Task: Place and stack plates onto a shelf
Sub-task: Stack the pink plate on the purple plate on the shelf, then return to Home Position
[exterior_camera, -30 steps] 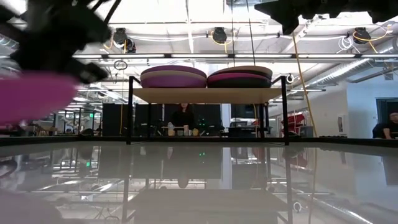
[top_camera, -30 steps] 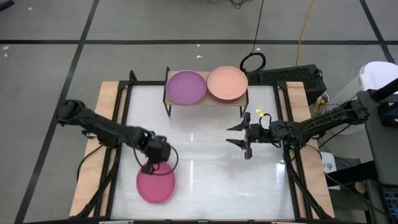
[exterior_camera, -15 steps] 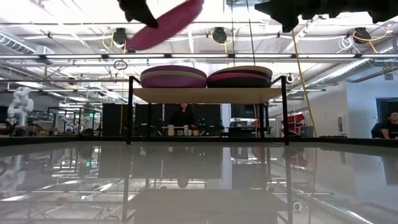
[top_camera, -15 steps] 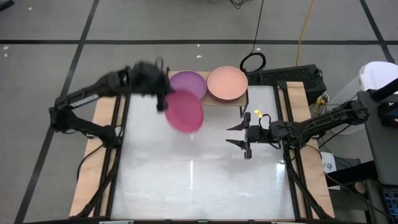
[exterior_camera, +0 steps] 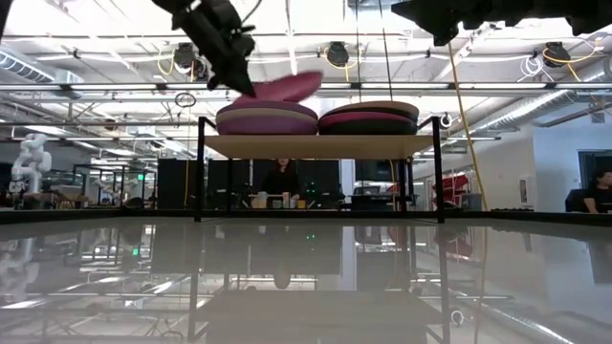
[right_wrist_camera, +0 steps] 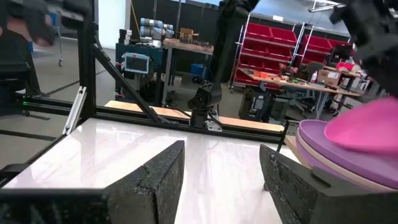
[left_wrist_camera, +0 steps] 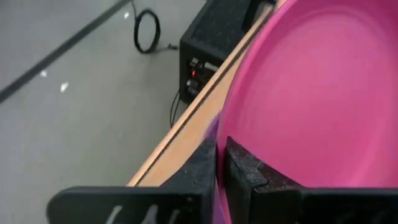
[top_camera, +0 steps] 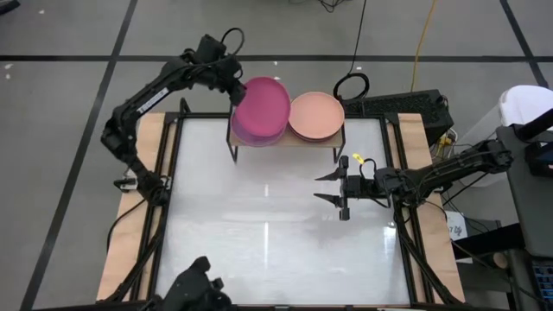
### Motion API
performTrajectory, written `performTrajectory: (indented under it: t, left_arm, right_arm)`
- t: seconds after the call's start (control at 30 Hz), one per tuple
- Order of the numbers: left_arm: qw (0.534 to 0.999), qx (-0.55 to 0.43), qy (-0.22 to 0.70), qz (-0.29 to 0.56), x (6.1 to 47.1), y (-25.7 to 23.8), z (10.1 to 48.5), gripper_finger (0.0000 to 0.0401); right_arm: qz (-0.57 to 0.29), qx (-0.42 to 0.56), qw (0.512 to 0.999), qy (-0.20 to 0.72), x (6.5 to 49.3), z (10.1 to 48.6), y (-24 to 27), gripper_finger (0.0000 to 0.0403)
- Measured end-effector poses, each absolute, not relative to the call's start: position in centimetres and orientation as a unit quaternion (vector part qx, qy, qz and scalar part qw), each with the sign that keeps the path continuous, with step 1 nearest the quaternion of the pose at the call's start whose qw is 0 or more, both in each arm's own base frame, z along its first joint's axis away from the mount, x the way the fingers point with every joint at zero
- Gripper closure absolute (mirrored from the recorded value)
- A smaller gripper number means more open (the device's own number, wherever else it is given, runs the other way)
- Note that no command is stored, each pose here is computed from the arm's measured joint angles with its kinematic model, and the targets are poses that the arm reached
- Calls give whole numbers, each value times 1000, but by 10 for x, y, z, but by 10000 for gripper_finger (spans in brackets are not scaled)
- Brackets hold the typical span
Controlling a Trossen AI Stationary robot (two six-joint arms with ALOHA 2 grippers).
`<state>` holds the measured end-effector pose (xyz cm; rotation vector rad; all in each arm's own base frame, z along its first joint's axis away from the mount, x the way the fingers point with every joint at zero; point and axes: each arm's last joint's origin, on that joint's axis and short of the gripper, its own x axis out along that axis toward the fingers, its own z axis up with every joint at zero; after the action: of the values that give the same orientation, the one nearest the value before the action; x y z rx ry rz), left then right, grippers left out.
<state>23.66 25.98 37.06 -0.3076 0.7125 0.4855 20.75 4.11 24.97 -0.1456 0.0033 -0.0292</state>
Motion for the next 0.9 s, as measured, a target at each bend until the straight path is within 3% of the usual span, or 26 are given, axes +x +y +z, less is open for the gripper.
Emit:
performTrajectory:
  t: [0.3, 0.7, 0.8, 0.9]
  left_arm:
    - [890, -151, 372, 218, 241, 259, 361, 322]
    - [895, -137, 373, 201, 236, 235, 378, 211]
    - [904, -122, 356, 202, 228, 224, 392, 204]
    - [923, -72, 326, 191, 214, 200, 417, 221]
  right_arm:
    - [-15, -80, 997, 2, 207, 250, 41, 214]
    - [-25, -82, 996, 3, 208, 250, 38, 214]
    - [-26, -82, 996, 3, 204, 252, 37, 214]
    - [-24, -84, 996, 7, 193, 258, 35, 216]
